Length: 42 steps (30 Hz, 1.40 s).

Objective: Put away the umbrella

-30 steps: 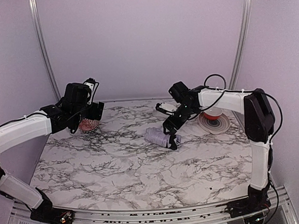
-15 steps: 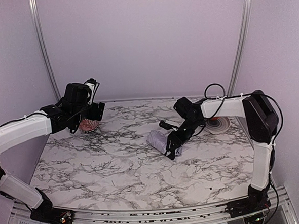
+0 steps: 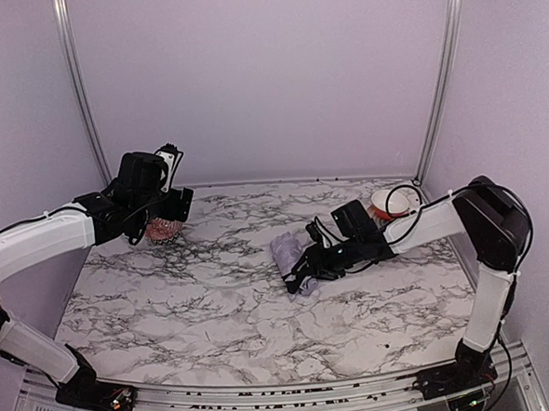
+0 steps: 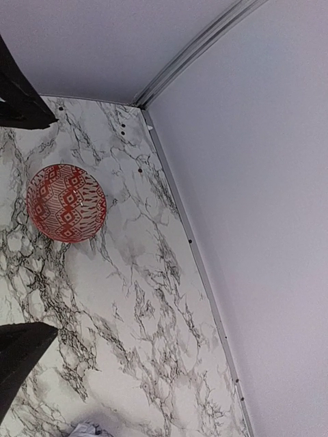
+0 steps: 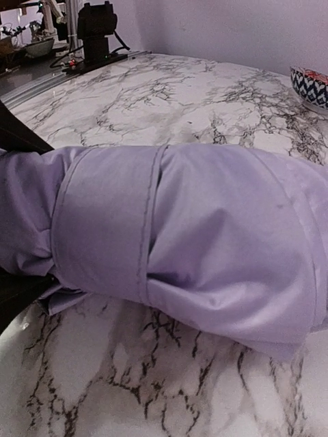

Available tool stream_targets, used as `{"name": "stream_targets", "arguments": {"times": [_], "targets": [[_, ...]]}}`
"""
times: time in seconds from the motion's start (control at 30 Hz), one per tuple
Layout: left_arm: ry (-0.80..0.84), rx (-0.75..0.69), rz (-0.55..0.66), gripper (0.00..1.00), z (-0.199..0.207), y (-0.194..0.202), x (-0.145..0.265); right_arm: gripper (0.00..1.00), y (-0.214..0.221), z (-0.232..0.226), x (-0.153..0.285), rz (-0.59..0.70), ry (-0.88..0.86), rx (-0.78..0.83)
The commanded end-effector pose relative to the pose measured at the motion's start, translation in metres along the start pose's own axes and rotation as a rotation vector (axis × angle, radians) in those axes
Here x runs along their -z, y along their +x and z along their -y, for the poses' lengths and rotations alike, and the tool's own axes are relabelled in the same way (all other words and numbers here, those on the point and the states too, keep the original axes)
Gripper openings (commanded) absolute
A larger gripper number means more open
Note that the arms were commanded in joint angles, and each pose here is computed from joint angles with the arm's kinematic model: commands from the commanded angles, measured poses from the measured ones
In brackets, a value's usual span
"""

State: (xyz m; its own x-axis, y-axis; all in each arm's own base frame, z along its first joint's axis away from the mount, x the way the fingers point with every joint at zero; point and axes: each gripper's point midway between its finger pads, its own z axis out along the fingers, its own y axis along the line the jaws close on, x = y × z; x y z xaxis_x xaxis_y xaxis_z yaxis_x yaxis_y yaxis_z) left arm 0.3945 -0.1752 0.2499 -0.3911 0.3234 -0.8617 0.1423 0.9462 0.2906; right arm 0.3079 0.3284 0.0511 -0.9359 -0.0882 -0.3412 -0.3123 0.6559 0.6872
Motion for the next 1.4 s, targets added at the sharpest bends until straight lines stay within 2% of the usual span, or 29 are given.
{"name": "stream_targets", "arguments": {"times": [0.0, 0.13, 0.23, 0.3, 0.37, 0.4, 0.57, 0.67, 0.8, 0.87, 0.97, 1.07, 1.27, 1.37], "targets": [[0.005, 0.013, 0.026, 0.99, -0.003, -0.006, 0.006, 0.5, -0.029, -0.007, -0.018, 0.109, -0.054, -0.091], [0.0, 0.01, 0.024, 0.99, -0.004, -0.006, 0.006, 0.55, -0.036, -0.008, -0.012, 0.153, -0.04, -0.087], [0.004, 0.008, 0.023, 0.99, -0.003, -0.005, 0.006, 0.62, -0.045, -0.015, -0.001, 0.175, -0.018, -0.024], [0.003, 0.006, 0.021, 0.99, -0.003, -0.005, 0.005, 0.74, -0.056, -0.024, 0.009, 0.199, -0.011, 0.024], [0.002, 0.005, 0.02, 0.99, -0.003, -0.004, 0.005, 0.93, -0.066, -0.027, 0.021, 0.224, 0.019, 0.06], [0.004, 0.004, 0.02, 0.99, -0.002, -0.004, 0.005, 0.99, -0.07, -0.027, 0.028, 0.234, 0.037, 0.075], [0.004, 0.004, 0.02, 0.99, -0.002, -0.004, 0.005, 1.0, -0.105, -0.039, 0.076, 0.353, 0.107, 0.205], [0.005, 0.005, 0.02, 0.99, -0.002, -0.004, 0.005, 1.0, -0.128, -0.029, 0.117, 0.454, 0.176, 0.241], [0.004, 0.008, 0.021, 0.99, -0.003, -0.005, 0.006, 1.0, -0.156, 0.009, 0.203, 0.67, 0.299, 0.209], [-0.003, 0.011, 0.019, 0.99, -0.004, -0.004, 0.005, 1.0, -0.159, 0.032, 0.249, 0.785, 0.412, 0.176], [-0.019, 0.013, 0.014, 0.99, -0.005, -0.002, 0.004, 1.0, -0.15, 0.071, 0.317, 0.973, 0.625, 0.063], [-0.053, 0.022, 0.007, 0.99, -0.01, 0.0, 0.002, 1.0, -0.13, 0.087, 0.368, 1.16, 0.79, 0.016], [-0.218, 0.086, 0.049, 0.99, -0.042, 0.001, 0.002, 1.0, -0.076, 0.11, 0.403, 1.334, 0.973, -0.048], [-0.305, 0.205, 0.066, 0.99, -0.075, 0.009, -0.002, 1.0, -0.052, 0.131, 0.399, 1.383, 1.014, -0.096]]}}
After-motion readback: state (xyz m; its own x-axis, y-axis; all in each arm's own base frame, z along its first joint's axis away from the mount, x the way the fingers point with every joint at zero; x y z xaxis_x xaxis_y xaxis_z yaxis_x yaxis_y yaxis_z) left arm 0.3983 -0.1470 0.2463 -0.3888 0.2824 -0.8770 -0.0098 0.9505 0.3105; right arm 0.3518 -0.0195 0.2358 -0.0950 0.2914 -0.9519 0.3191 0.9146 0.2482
